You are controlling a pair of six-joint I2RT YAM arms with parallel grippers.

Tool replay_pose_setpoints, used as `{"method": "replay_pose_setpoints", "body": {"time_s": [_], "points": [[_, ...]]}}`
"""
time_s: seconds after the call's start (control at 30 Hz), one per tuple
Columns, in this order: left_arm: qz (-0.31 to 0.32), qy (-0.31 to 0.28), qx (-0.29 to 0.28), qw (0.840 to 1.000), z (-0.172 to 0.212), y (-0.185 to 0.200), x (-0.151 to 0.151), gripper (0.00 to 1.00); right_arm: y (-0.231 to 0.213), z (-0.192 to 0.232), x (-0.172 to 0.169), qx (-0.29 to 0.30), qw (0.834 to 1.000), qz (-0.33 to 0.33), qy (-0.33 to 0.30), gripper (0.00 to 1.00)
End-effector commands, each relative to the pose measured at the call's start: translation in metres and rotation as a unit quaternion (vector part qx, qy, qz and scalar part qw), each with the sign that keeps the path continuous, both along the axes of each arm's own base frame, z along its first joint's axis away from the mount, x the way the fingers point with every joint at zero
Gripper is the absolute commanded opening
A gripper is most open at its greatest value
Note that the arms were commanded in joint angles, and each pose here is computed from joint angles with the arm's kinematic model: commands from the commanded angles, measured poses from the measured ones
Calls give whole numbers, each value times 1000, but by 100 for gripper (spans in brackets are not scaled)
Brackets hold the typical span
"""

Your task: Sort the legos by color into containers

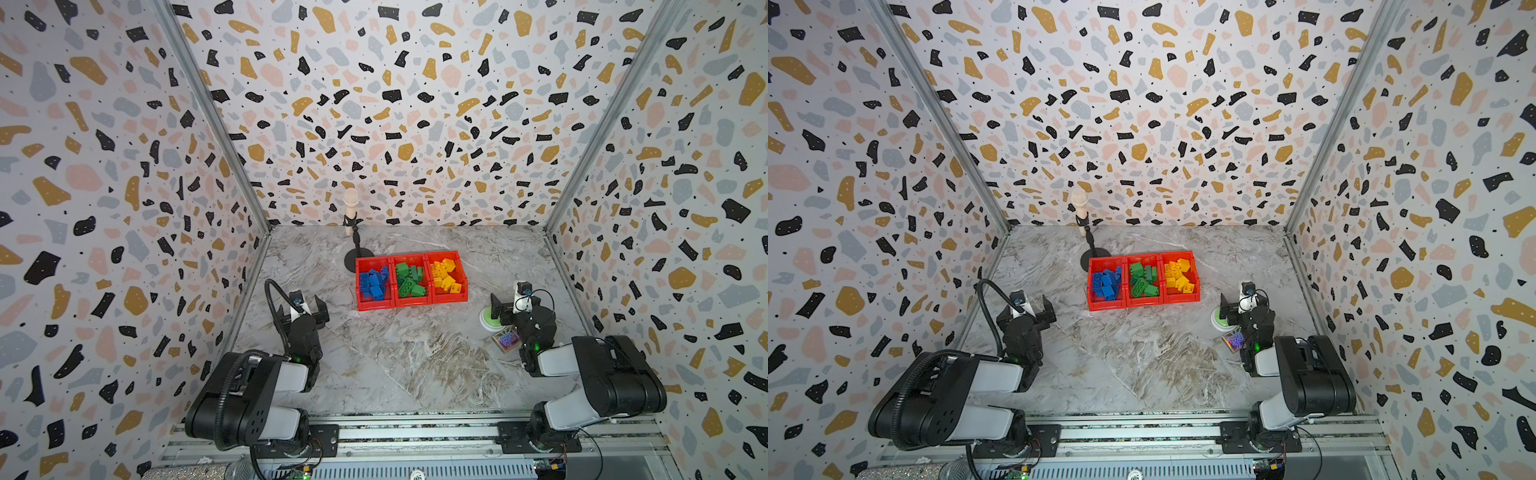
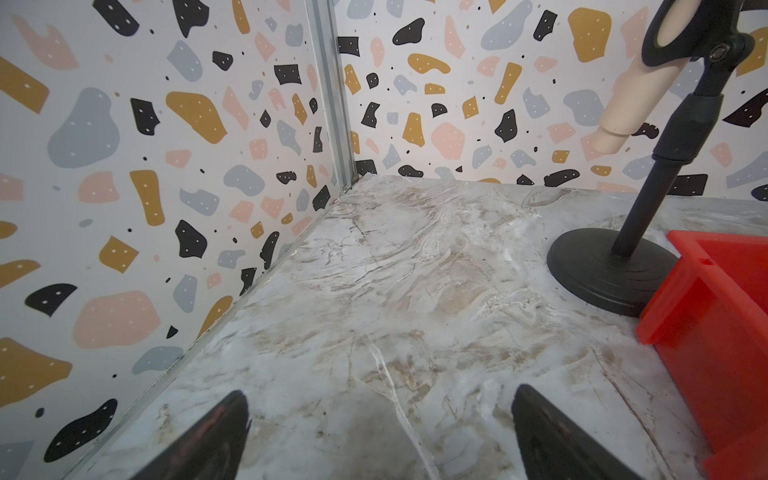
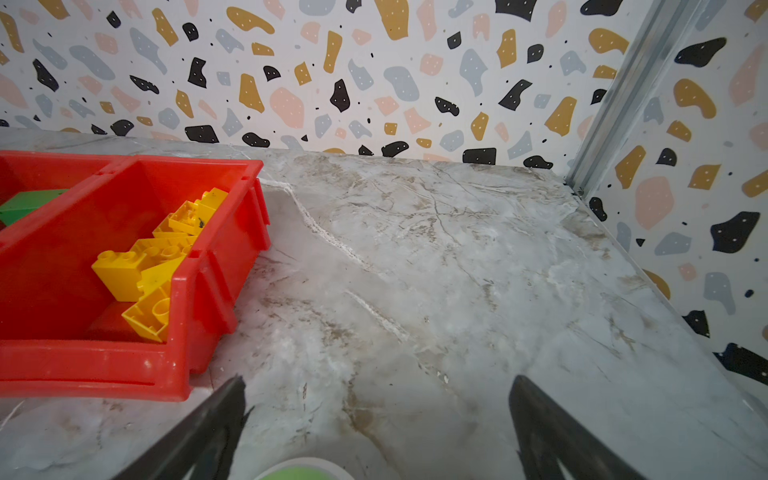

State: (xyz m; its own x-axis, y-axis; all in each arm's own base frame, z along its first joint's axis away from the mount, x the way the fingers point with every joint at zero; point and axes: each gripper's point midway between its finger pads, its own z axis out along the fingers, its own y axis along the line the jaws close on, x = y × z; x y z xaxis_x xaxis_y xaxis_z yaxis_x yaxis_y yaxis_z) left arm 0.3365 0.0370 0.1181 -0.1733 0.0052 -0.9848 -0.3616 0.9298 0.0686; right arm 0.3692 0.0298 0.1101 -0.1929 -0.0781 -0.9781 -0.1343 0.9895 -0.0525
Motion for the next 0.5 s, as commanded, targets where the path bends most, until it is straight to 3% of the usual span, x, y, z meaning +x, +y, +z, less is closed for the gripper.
{"method": "replay_pose_setpoints", "body": {"time_s": [0.0,0.47], "points": [[2,-35,-4,999,18,1,4,100,0,11,1,-6,1000,-1,-20,99],[2,-34,-4,999,18,1,4,100,-1,10,2,-7,1000,-2,-19,99]]}}
